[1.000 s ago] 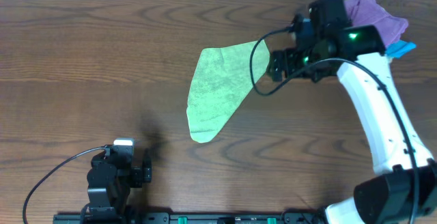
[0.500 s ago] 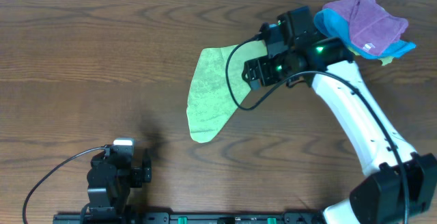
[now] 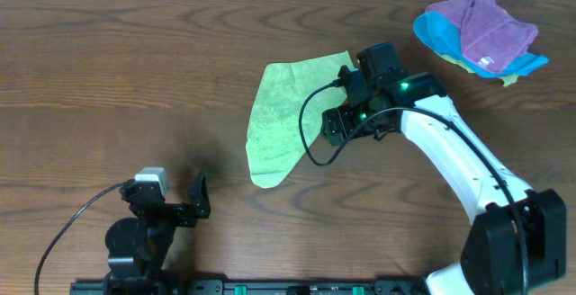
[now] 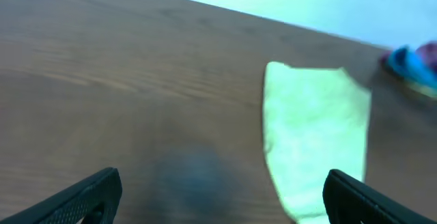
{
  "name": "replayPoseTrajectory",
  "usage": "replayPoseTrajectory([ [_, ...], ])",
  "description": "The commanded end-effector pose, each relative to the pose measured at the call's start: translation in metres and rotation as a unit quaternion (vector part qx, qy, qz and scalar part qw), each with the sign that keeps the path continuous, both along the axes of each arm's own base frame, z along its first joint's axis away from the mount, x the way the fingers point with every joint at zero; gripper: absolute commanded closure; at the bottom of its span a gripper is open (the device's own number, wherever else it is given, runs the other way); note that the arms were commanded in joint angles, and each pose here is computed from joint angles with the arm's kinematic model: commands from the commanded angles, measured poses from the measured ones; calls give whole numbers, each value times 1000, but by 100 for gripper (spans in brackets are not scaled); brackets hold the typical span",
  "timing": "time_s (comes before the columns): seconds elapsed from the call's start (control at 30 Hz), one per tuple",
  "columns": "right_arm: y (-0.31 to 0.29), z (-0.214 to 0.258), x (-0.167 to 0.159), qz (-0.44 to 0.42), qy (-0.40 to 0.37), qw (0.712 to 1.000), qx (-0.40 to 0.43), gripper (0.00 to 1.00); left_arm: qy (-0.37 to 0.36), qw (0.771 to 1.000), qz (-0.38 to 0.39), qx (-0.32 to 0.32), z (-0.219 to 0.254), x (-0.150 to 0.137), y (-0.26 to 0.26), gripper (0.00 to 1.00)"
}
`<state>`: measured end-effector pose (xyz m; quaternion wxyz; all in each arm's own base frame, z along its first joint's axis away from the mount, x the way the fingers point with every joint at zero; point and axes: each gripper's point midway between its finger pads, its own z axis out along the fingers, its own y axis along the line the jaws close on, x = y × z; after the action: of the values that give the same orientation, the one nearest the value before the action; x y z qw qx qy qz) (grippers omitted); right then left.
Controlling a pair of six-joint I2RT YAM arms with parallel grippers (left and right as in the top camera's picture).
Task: Fold the cloth
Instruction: 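Grasp the green cloth's near corner with the left gripper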
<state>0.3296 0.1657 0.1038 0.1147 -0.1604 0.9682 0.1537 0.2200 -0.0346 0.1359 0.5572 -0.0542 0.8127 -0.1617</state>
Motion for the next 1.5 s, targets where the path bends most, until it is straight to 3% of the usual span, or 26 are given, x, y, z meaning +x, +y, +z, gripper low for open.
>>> replayPoseTrajectory([
  [0.0,1,4,5,-5,-11,1000,9,8,43,992,12,-114,9,1,-10,4],
  [0.13,-1,8,15,-35,-15,999,32,9,124,972,-17,-197,14,9,-32,4],
  [0.43,-13,21,31,-73,-14,994,84,11,266,930,-62,-245,24,62,-59,5],
  [0.5,-18,23,33,-80,-14,992,92,11,311,907,-42,-280,11,69,-62,5],
  [0.57,-24,24,35,-88,-13,991,95,12,379,858,1,-348,-10,71,-67,4],
  [0.6,-26,24,36,-91,-12,991,96,12,399,843,4,-361,-18,70,-71,5],
  [0.73,-33,24,39,-101,-14,990,96,12,452,813,-17,-368,-46,68,-89,5],
  [1.0,-39,27,42,-109,-18,989,100,12,496,783,-58,-371,-83,74,-136,2],
  [1.47,-40,48,42,-108,-46,987,107,12,547,758,-20,-355,-118,59,-130,5],
])
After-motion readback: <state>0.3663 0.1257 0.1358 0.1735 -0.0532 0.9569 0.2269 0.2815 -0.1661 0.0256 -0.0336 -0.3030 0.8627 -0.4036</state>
